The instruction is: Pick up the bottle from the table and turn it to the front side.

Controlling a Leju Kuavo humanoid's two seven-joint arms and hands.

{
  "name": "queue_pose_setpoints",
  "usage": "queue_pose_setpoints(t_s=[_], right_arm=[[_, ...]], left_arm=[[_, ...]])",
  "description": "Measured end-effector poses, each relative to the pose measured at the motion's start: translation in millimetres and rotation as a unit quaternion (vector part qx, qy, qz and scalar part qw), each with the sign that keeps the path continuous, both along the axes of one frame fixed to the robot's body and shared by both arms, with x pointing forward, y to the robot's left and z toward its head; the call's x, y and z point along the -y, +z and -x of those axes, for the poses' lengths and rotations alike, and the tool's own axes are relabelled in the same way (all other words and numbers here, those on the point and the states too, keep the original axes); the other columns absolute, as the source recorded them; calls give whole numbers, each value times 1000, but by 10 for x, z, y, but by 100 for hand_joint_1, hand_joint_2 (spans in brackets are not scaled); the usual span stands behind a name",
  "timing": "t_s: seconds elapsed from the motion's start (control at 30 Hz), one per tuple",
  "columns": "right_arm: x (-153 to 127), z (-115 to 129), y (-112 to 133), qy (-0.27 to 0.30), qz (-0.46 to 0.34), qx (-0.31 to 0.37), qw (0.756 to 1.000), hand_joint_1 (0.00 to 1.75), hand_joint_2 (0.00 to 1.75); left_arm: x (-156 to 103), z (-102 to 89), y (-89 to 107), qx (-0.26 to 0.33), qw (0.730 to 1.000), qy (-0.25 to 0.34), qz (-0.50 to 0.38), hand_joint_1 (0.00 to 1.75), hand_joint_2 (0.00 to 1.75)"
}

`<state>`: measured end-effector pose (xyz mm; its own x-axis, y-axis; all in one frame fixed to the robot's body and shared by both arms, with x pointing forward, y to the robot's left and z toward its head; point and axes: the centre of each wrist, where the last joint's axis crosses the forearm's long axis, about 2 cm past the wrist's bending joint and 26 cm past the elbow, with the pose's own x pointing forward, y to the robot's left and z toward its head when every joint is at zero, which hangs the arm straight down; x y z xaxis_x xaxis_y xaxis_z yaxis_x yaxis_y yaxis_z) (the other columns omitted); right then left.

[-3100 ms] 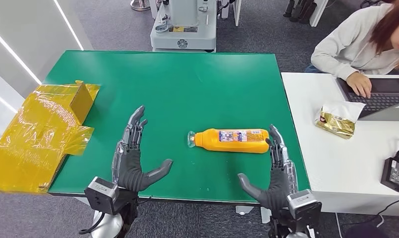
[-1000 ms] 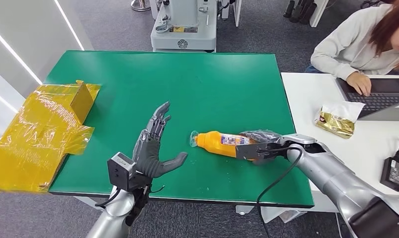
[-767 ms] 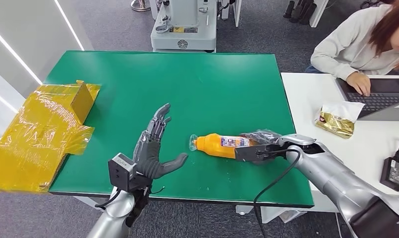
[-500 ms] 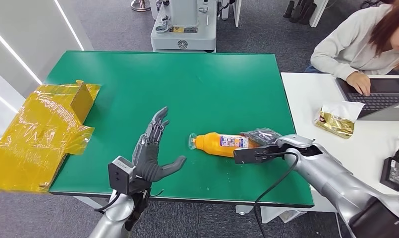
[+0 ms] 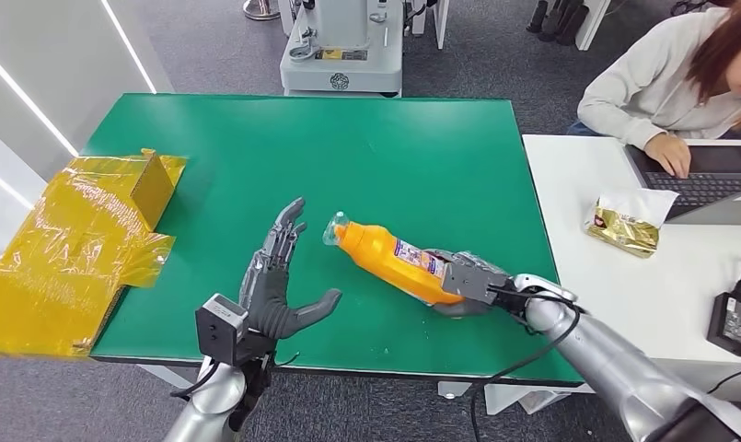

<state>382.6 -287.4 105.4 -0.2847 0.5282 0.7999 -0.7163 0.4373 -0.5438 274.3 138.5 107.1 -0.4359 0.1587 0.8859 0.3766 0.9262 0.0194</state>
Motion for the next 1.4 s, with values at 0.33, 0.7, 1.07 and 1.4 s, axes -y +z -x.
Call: queue_pose_setpoints(t_s=[0.33, 0.7, 1.07, 1.4], right_arm=[[-761, 858, -272, -27, -227, 45, 972, 175, 175], [-976, 1182, -181, -48, -266, 96, 958, 175, 175], [-1011, 1148, -147, -41, -268, 116, 956, 175, 175], [-1027, 1180, -158, -52, -255, 117, 958, 174, 175]], left_arm=[[-16, -58, 80, 22, 999, 28, -13, 0, 175], [-7, -235, 74, -13, 999, -39, -20, 0, 175], [-105, -461, -10, -158, 958, -239, 25, 0, 175], [-407, -797, 119, -191, 944, -267, 36, 0, 175]])
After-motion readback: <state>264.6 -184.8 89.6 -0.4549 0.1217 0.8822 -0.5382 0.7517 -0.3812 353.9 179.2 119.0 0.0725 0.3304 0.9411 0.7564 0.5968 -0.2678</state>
